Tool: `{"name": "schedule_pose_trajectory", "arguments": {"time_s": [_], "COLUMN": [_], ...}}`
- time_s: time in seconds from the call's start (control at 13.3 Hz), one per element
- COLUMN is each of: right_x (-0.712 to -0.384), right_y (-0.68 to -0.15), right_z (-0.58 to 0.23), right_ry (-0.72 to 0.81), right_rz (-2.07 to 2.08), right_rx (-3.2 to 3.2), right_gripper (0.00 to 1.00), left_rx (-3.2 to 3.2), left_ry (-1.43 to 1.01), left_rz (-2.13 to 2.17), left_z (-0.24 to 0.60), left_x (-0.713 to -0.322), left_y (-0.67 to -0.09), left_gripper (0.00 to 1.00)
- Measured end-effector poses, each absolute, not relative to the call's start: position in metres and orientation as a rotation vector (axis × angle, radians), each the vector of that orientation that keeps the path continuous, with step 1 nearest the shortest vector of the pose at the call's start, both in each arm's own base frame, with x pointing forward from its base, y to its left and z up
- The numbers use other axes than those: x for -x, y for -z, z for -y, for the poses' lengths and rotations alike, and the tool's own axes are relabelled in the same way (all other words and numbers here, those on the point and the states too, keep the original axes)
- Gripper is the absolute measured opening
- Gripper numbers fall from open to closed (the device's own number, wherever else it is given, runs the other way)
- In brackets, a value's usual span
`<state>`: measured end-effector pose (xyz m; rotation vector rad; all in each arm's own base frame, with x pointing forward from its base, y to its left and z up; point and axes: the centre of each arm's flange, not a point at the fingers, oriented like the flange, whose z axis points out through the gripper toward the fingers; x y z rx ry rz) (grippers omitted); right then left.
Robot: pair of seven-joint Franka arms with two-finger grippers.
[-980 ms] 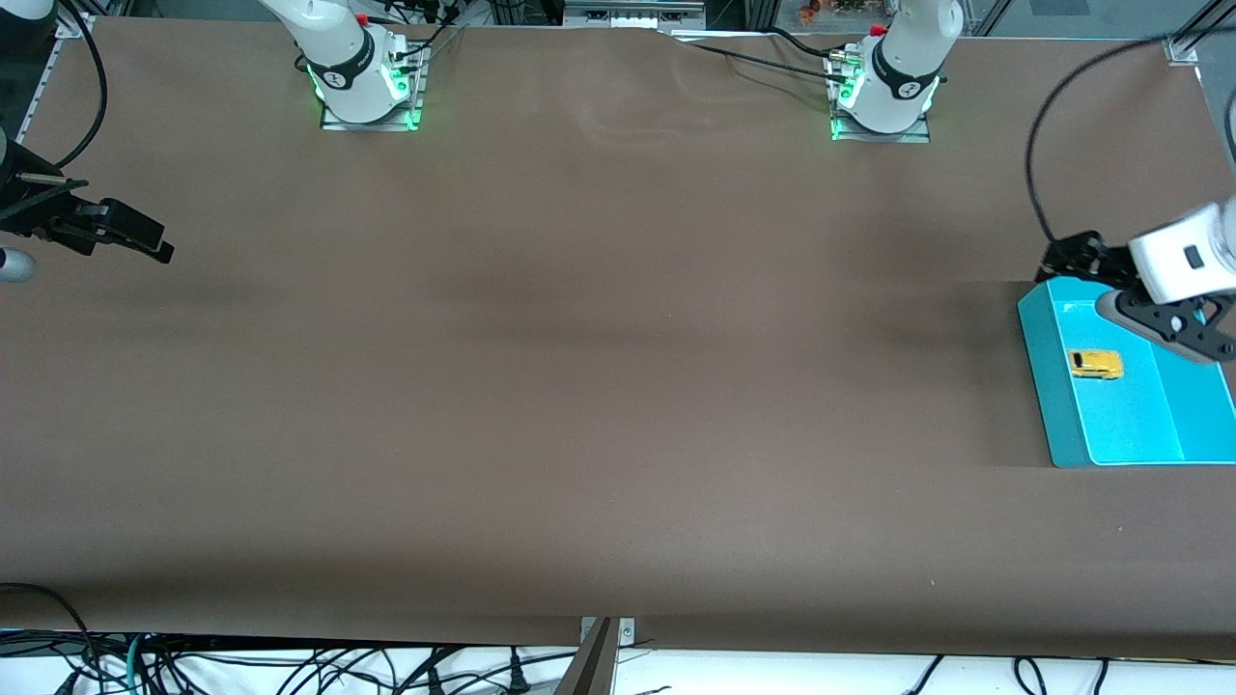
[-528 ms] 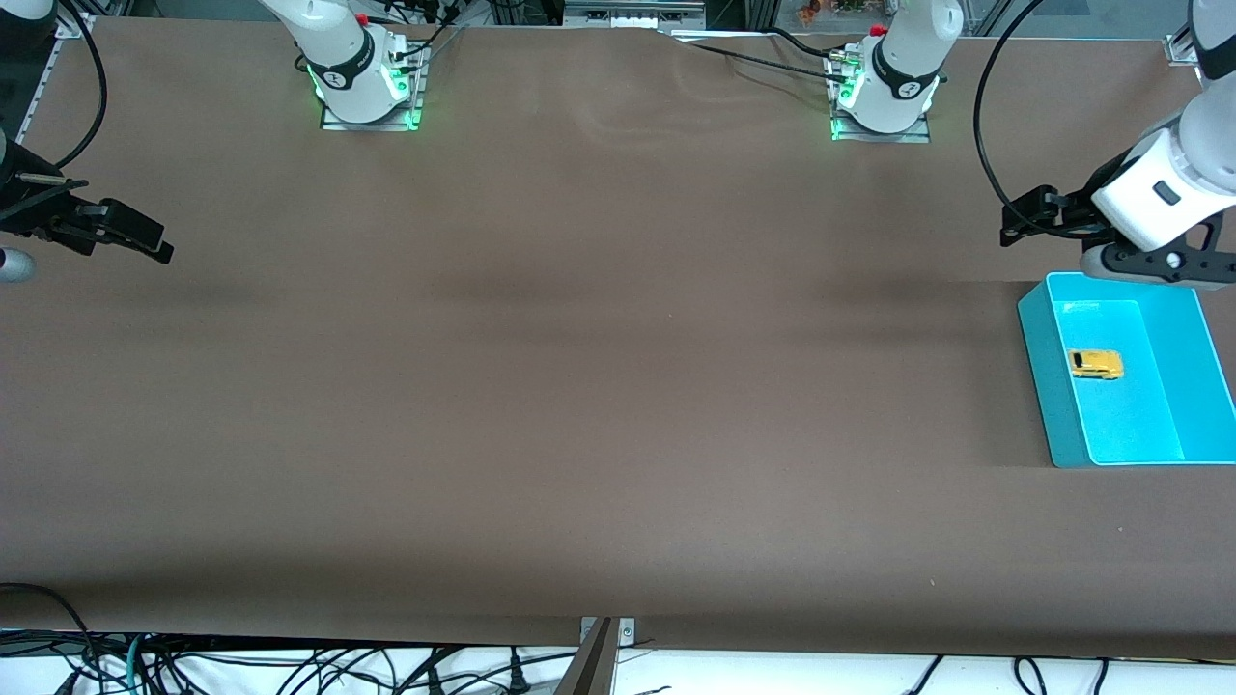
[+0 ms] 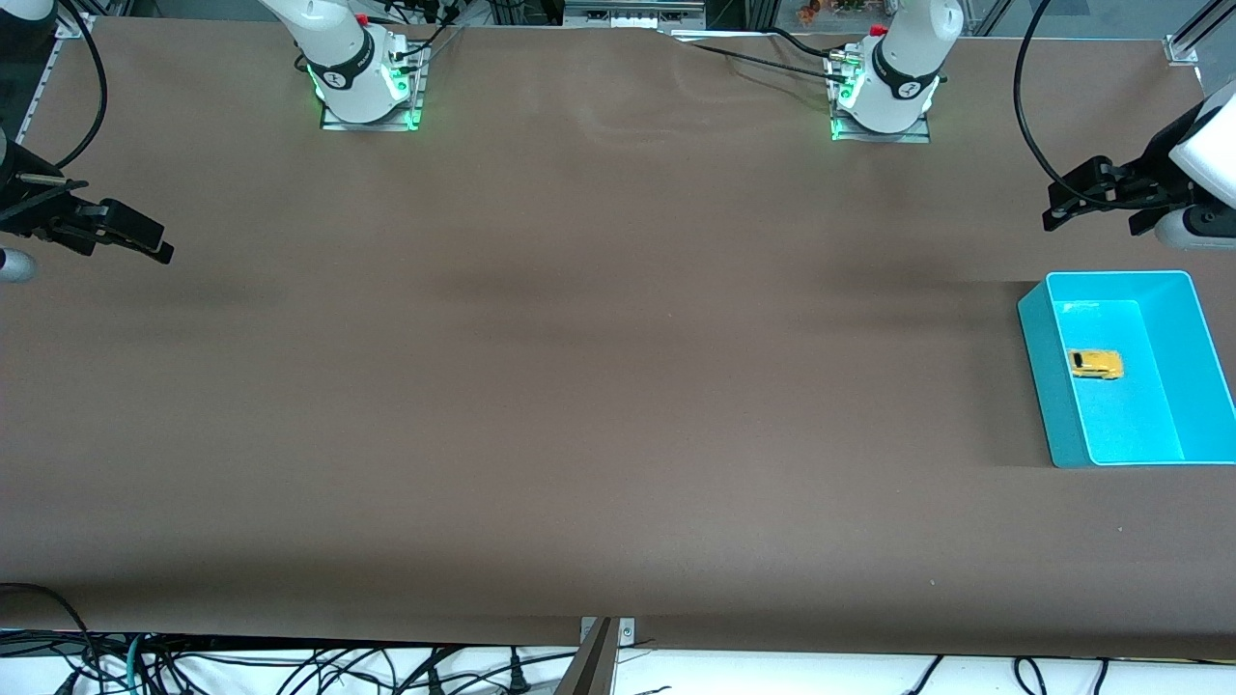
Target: Wind and store yellow beetle car
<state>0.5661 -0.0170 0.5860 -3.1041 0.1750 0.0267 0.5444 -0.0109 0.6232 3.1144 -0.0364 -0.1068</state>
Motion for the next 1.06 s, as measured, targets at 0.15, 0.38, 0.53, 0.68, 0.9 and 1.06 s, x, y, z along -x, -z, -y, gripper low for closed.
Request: {"name": "schedule_pose_trajectory", "arguments": {"time_s": [0.15,0.38,0.53,0.68,0.9,1.06], "right_x": [-0.5661,-0.5661,-0.5661,-0.5661,-0.5662,-0.5663], "right_y": [-0.586,-0.586,-0.586,-0.586,-0.5859,-0.5857], "right_z": [0.0171,0.0171,0.0171,0.0171,0.0171,0.017], "right_ry": [-0.027,-0.027,-0.026,-0.026,-0.027,-0.027], "right_rz": [-0.175,-0.175,-0.175,-0.175,-0.175,-0.174], "right_rx": [3.104,3.104,3.104,3.104,3.104,3.104], "right_gripper": [1.0,1.0,1.0,1.0,1.0,1.0], "left_rx": [-3.113,-3.112,-3.112,-3.11,-3.11,-3.11], "left_ry": [0.117,0.124,0.127,0.129,0.129,0.129], "left_rz": [0.033,0.029,0.029,0.032,0.034,0.036], "left_z": [0.0095,0.0081,0.0082,0.0094,0.0104,0.0108], "left_x": [-0.5458,-0.5471,-0.5478,-0.548,-0.548,-0.548], "left_y": [-0.6199,-0.6173,-0.6161,-0.6156,-0.6156,-0.6156], "left_gripper": [1.0,1.0,1.0,1.0,1.0,1.0]}}
